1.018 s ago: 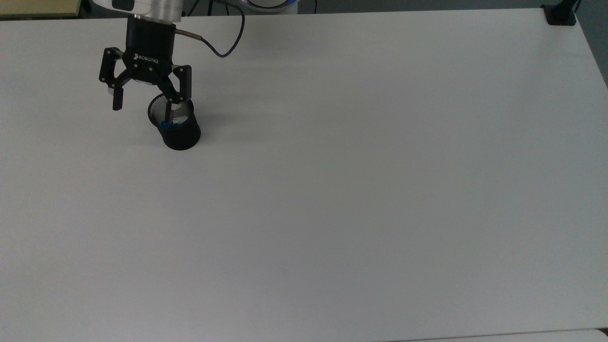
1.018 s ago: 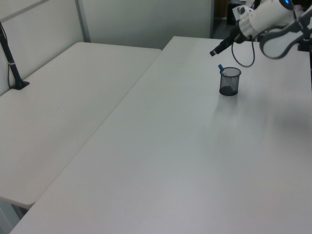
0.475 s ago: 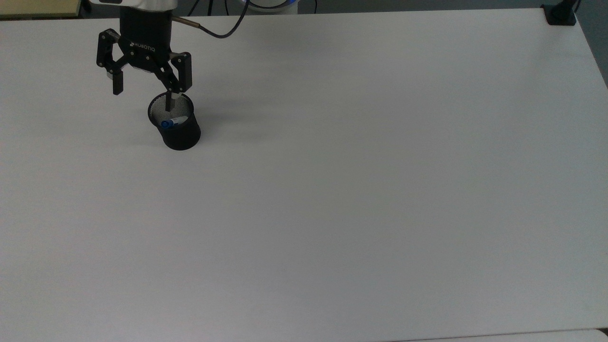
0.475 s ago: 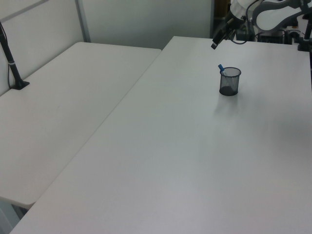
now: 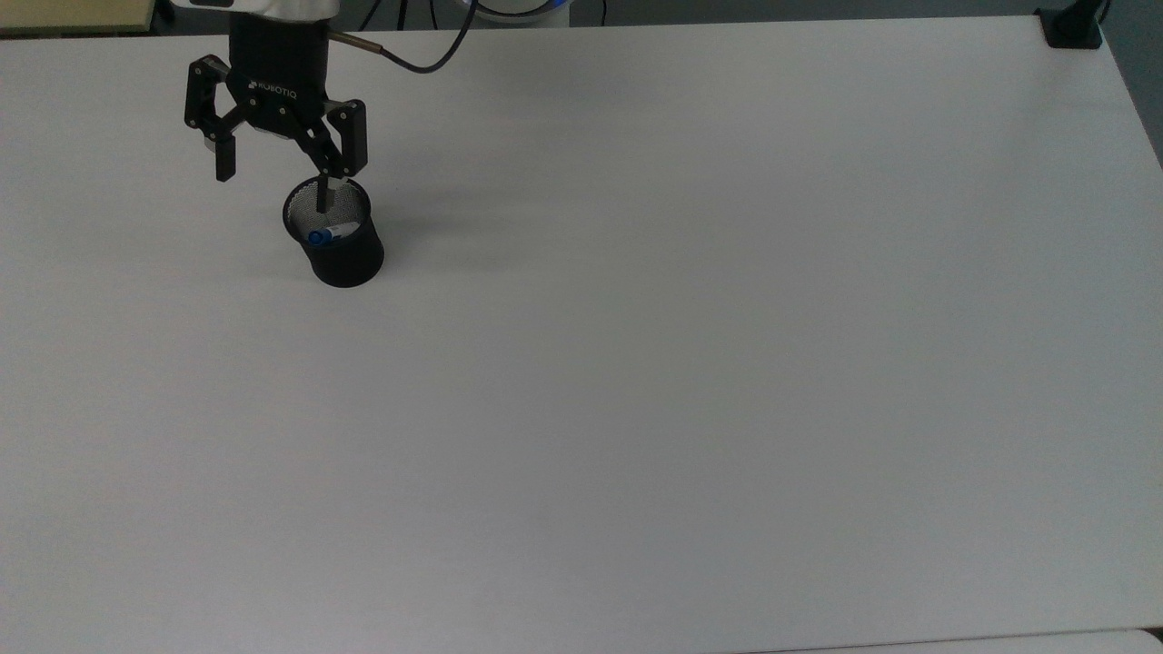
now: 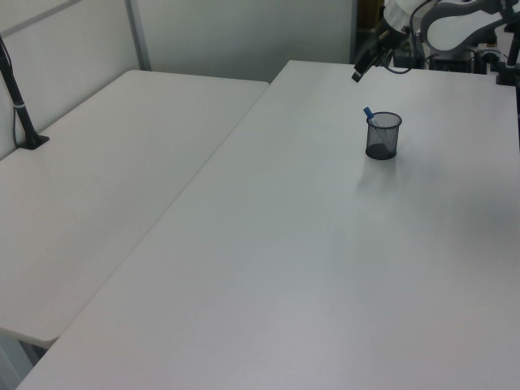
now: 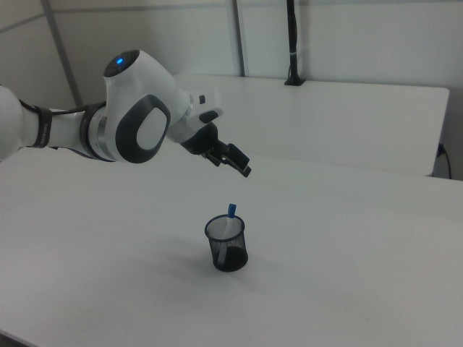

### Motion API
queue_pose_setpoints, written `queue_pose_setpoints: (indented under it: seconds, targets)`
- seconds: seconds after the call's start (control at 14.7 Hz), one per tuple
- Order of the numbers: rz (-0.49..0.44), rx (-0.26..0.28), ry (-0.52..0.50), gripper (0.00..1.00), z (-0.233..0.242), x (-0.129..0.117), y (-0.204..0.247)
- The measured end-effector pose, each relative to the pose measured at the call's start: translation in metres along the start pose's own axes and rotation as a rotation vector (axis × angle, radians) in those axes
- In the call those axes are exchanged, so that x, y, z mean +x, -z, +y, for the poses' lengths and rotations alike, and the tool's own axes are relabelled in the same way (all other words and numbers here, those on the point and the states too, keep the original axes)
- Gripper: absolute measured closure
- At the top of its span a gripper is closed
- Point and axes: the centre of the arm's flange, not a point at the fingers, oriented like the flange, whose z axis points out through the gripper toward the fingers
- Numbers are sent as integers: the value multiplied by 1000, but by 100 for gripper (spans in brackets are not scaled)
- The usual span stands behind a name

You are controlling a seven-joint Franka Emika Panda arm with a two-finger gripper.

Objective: Insert the marker
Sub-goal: 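Raise the open gripper up from the cup rim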

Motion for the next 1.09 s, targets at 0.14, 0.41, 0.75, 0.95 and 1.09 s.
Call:
queue_pose_setpoints:
  seconds: [0.14, 0.41, 0.75, 0.95, 1.09]
  targets:
    - [-61, -14, -2, 0, 1, -1, 2]
    - [-94, -7, -28, 0, -1, -2, 0]
    - [-94, -7, -28, 0, -1, -2, 0]
    - [-94, -7, -28, 0, -1, -2, 0]
    - [-94, -7, -28, 0, -1, -2, 0]
